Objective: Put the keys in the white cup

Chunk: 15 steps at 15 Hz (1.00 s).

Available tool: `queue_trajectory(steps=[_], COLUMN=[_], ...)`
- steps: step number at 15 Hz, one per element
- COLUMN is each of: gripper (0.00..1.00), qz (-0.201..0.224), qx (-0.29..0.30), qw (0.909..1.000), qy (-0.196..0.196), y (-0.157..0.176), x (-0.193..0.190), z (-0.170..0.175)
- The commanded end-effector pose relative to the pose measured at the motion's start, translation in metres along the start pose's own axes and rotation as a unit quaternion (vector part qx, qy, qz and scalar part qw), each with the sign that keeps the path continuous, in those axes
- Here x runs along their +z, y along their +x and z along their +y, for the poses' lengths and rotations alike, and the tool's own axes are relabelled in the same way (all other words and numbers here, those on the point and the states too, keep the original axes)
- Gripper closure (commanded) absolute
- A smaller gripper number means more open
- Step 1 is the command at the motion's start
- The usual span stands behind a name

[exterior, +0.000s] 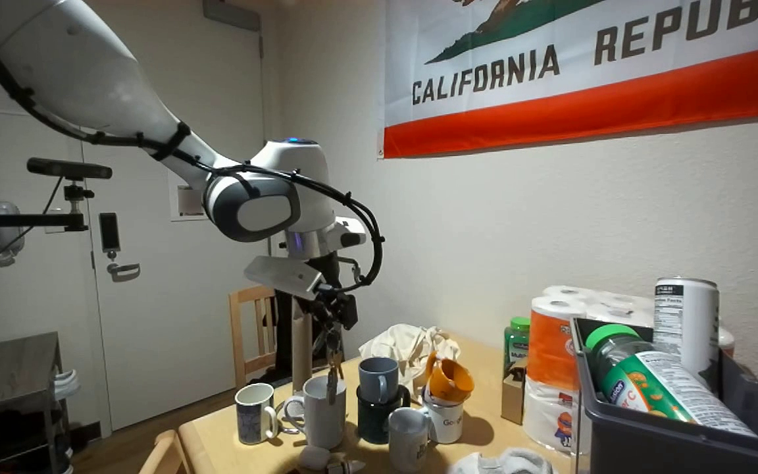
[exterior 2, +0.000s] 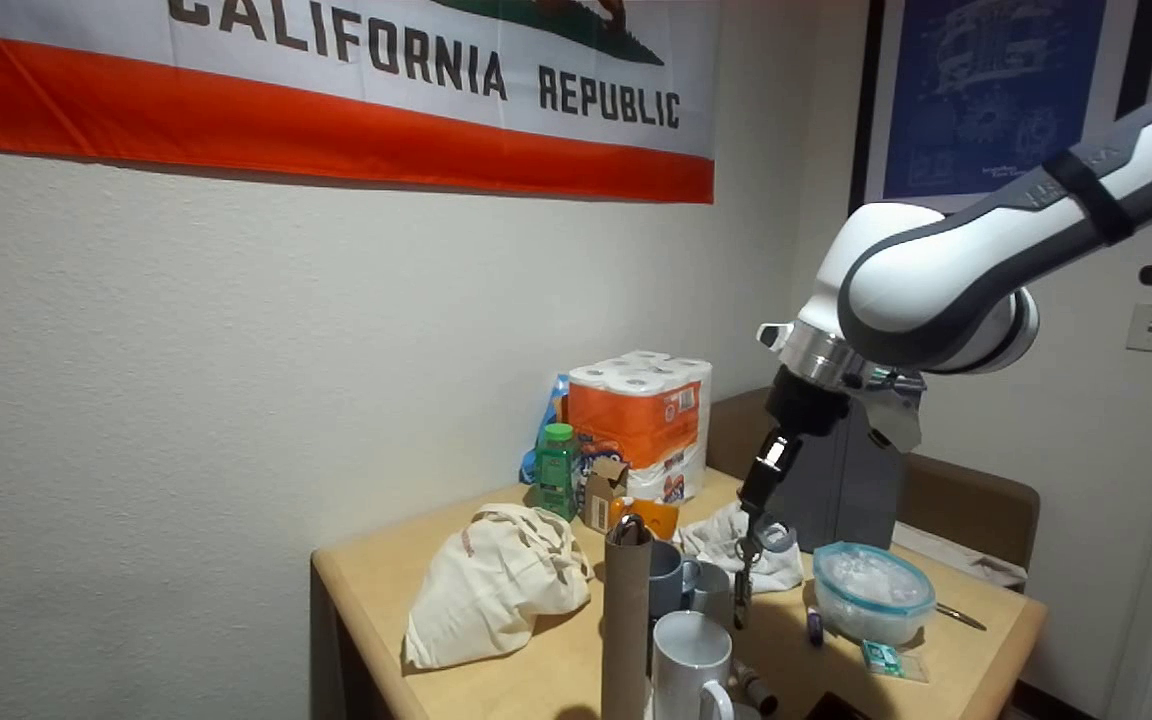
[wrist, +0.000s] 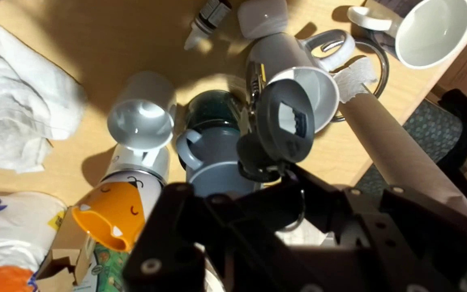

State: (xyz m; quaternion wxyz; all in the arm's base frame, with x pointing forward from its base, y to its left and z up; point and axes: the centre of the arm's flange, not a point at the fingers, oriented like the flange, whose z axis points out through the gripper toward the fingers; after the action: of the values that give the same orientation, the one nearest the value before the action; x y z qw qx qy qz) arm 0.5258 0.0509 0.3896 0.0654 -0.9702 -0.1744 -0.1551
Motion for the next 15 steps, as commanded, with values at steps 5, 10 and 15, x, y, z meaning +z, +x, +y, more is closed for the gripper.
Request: queue_trajectory(steps=[5,10,15], gripper=[1.00,1.00,1.00], qz=[0.009,0.006,-0.003], qx=[-0.020,-0.029,-0.033], qw=[0.9994,0.9990,0.9979], qy=[0.026,0.035,0.056], y=[0.022,0.027,0.025], x=[-0.012,-0.004,0.018], z=[-0.025,-0.037,-0.048])
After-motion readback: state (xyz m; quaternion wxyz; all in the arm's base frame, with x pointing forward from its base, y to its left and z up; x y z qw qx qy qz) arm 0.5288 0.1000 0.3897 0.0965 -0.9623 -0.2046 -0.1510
